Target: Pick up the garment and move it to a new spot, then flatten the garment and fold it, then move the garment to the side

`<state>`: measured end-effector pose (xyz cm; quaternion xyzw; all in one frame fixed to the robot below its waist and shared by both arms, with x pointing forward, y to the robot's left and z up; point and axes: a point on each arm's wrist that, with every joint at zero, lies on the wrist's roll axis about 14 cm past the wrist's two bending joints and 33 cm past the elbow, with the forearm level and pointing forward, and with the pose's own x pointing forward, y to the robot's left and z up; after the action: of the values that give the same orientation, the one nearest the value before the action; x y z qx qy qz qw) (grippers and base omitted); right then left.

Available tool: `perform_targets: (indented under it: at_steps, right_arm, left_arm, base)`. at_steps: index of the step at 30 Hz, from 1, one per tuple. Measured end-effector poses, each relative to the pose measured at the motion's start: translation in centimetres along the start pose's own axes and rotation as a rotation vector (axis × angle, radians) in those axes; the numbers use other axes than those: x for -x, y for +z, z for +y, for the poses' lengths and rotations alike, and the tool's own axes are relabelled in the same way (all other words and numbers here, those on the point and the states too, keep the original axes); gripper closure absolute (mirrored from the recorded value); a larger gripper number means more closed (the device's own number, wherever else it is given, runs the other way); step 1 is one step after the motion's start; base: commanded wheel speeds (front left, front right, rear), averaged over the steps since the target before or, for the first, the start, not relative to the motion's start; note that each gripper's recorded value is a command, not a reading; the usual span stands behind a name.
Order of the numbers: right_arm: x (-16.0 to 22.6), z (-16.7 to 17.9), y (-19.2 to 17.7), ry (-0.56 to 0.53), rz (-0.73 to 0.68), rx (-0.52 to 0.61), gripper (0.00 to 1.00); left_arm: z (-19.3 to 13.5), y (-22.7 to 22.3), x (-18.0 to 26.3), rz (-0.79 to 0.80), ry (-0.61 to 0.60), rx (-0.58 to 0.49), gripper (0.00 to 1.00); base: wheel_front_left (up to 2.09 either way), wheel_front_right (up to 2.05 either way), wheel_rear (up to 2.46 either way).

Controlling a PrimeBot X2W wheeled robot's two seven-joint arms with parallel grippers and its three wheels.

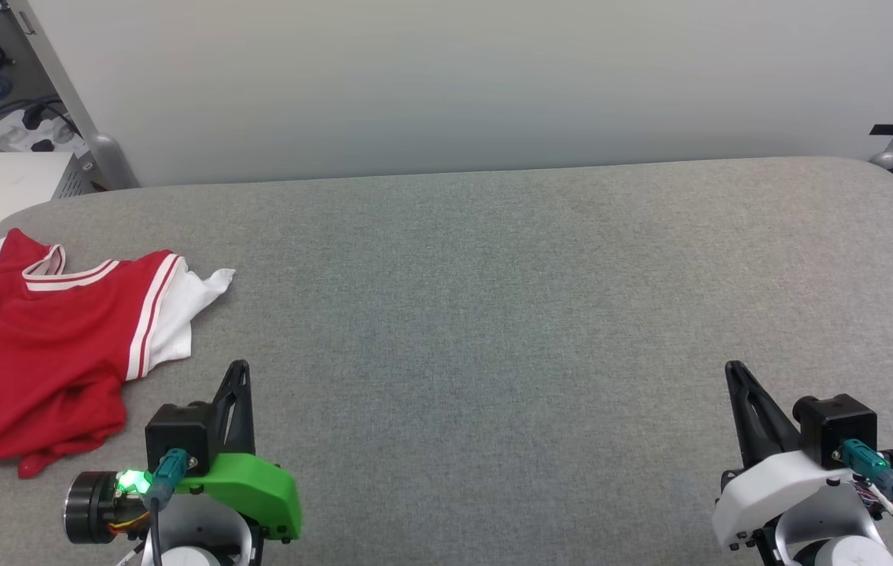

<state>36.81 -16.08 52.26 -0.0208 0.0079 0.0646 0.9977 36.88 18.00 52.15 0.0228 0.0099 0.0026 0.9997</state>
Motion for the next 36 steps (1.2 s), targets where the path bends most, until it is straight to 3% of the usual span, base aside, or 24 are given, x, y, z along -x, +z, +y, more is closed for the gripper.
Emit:
perform_targets:
  at_steps: [15,16,36]
  right_arm:
    - [0.0,0.0,0.0,0.0,0.0,0.0,1.0]
    - [0.0,0.01,0.0,0.0,0.0,0.0,0.0]
    - [-0.01,-0.2,0.38,-0.006,-0.026,-0.022,0.0]
  left_arm:
    - [0.01,0.0,0.0,0.0,0.0,0.0,1.0]
    - [0.01,0.0,0.0,0.0,0.0,0.0,0.0]
    - [-0.22,0.2,0.01,-0.02,0.005,0.0,0.0]
  base:
    - [0.0,0.0,0.0]
    - [0.0,0.0,0.0]
    - [0.0,0.0,0.0]
